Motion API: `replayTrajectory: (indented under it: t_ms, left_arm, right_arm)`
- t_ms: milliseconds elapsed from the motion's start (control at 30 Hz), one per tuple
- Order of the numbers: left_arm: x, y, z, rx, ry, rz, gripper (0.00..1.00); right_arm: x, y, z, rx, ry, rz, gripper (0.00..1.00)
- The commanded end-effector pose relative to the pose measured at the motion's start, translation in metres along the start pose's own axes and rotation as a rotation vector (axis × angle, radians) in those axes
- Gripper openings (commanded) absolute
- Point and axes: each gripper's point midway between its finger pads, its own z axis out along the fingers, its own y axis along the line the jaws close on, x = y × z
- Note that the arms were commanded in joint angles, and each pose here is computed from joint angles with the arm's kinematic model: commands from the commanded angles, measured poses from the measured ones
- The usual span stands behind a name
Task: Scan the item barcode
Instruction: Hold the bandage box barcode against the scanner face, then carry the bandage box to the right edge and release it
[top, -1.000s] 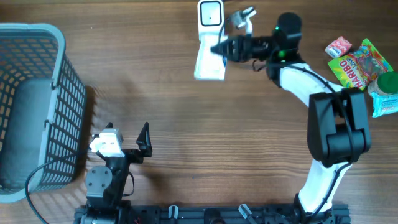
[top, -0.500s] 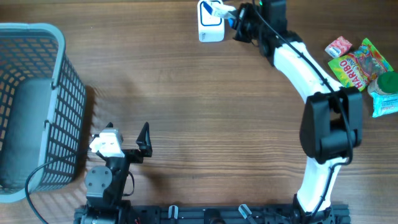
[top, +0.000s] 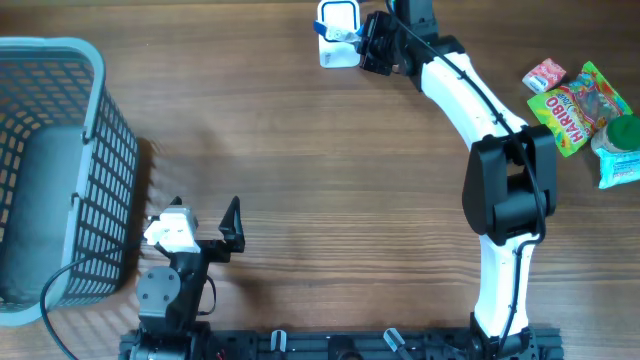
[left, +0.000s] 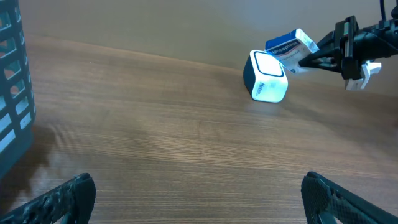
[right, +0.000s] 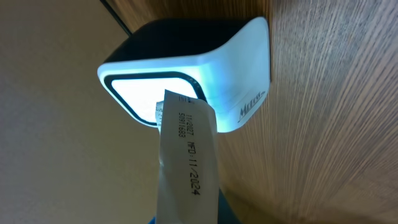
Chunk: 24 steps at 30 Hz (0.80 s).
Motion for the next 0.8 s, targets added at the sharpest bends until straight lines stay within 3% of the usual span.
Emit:
replayTrajectory:
  t_ms: [0, 267, 367, 500, 600, 733, 767]
  left_arm:
    - [0.000, 0.000, 0.000, 0.003, -0.004, -0.010, 1.00]
    - [0.000, 0.000, 0.000, 0.003, -0.004, -0.010, 1.00]
    - [0.000, 0.000, 0.000, 0.003, -0.004, -0.010, 1.00]
    - [0.000, 0.000, 0.000, 0.003, -0.004, -0.010, 1.00]
    - [0.000, 0.000, 0.000, 0.003, -0.004, -0.010, 1.00]
    - [0.000, 0.000, 0.000, 0.003, -0.004, -0.010, 1.00]
    - [0.000, 0.000, 0.000, 0.003, -0.004, -0.010, 1.00]
  right_arm:
    - [-0.019, 0.004, 0.001, -0.008, -0.068, 0.024, 0.05]
    - [-0.061, 0.022, -0.018, -0.055, -0.210, 0.029, 0.05]
    - [-0.118, 0.032, -0.082, -0.014, -0.402, 0.025, 0.05]
    - [-0.225, 0.002, -0.172, 0.143, -0.623, 0.255, 0.05]
    - [-0.315, 0.004, -0.239, 0.217, -0.748, 0.056, 0.05]
    - [-0.359, -0.010, -0.275, 0.334, -0.806, -0.103, 0.05]
    - [-0.363, -0.011, -0.279, 0.376, -0.792, -0.197, 0.15]
